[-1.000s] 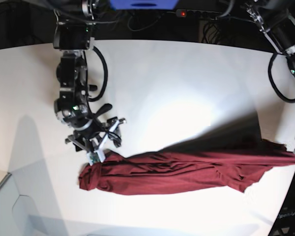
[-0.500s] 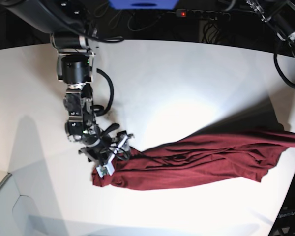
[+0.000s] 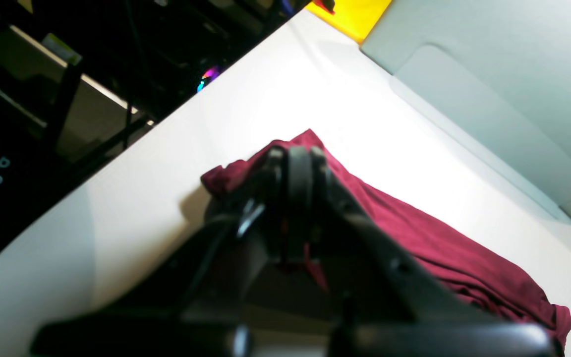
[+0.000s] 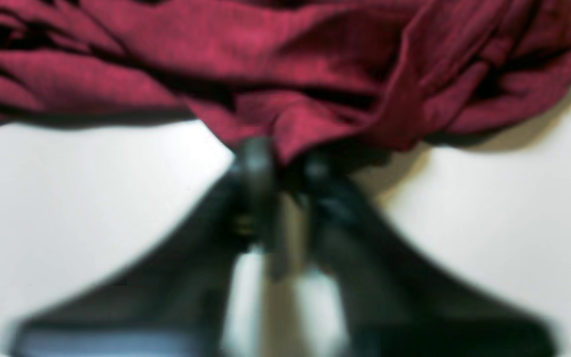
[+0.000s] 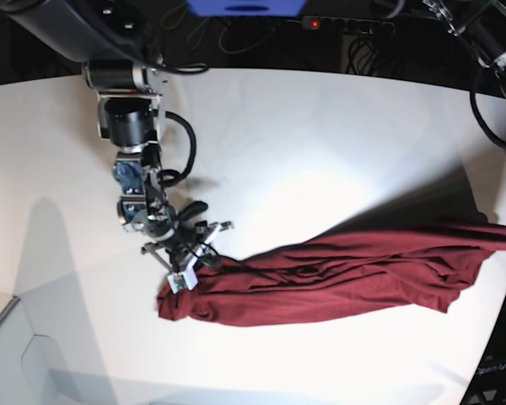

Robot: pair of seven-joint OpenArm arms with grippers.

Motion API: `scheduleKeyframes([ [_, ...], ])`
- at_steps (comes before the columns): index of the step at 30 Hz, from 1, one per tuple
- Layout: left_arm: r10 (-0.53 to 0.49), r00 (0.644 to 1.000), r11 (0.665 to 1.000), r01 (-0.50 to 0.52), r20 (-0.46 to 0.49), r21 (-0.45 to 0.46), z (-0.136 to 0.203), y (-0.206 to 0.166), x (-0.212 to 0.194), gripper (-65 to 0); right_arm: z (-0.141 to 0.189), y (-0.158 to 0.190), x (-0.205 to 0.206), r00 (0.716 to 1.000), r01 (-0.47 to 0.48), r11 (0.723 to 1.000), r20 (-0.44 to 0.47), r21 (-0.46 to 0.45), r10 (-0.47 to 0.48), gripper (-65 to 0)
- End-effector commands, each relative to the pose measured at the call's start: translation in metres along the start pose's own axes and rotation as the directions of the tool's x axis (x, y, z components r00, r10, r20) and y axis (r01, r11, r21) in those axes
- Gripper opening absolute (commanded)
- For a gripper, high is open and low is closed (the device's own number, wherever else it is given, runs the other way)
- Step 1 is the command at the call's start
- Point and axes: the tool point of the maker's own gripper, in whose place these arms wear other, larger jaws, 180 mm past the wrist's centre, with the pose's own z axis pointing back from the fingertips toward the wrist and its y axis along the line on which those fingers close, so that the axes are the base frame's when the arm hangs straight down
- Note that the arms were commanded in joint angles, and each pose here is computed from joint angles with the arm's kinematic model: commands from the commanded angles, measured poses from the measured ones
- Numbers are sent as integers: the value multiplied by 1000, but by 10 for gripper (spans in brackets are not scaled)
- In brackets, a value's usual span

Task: Layout the t-shirt on the table in an organized manner, then fold the t-shirt properly
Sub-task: 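Regrasp the shirt end with the right gripper and lift it, then lift and stretch the shirt between both grippers, then lower it flat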

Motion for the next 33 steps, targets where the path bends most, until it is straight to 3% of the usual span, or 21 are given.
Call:
scheduleKeyframes([
  [1,-21,998,1000,23,67,-21,0,-6,24,-647,2,-10,41,996,-23,1000,90,-15,25,-650],
  [5,-21,997,999,23,78,-27,0,-7,29,-647,23,-33,92,977,-53,995,200,-84,68,-650],
  [9,11,996,999,-8,91,-31,-11,-8,35,-647,58,-59,155,932,-43,984,349,-170,101,-650],
  [19,51,989,998,-44,137,-50,-33,-11,72,-647,99,-89,232,891,-60,962,420,-267,172,-650],
  [24,30,981,994,-10,191,-104,-42,-37,105,-647,130,-89,277,832,-74,948,504,-311,231,-650],
  [28,26,976,989,6,215,-150,-48,-61,120,-647,156,-86,310,801,-86,934,532,-348,272,-650],
  [33,78,964,981,-29,254,-193,-58,-79,146,-647,177,-83,343,758,-89,925,577,-370,304,-650],
])
